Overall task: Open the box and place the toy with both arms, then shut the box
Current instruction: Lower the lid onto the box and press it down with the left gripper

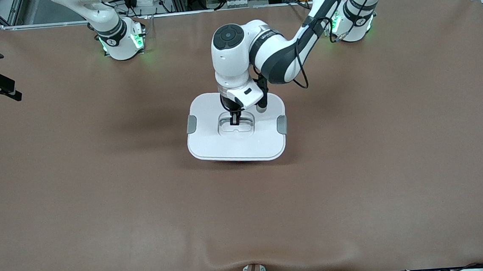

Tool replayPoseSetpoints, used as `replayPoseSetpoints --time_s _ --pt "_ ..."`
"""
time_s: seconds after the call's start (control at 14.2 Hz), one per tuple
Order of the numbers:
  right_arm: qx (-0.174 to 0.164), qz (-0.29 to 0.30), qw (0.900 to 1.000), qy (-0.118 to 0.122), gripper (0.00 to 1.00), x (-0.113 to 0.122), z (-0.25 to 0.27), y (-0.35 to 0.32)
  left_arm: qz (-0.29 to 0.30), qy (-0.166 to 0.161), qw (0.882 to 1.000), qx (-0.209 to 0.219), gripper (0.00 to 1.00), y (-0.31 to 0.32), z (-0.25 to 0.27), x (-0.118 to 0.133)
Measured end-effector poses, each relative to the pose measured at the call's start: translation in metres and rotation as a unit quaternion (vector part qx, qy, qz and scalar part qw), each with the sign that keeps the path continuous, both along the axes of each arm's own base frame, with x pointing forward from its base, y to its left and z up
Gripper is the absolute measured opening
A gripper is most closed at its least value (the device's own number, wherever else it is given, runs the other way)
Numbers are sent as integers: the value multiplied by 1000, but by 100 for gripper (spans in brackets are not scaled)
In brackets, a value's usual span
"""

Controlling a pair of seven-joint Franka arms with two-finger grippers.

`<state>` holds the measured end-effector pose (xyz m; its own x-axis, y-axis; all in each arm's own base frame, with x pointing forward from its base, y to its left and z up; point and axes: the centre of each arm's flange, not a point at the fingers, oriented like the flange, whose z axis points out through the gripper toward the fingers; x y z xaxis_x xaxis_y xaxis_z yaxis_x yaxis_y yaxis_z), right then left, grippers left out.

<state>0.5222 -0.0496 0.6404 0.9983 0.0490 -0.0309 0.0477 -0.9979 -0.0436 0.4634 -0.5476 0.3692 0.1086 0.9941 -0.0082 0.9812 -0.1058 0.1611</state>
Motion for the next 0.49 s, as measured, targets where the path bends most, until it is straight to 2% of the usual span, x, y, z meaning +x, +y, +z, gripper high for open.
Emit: replayPoseSetpoints --time_s 0.21,0.49 --pt "0 -5 1000 0 100 0 -1 1 -1 0 1000 2 7 0 -3 0" --pt "-1 -34 999 14 100 -2 -3 4 -2 3 1000 7 7 1 -9 -1"
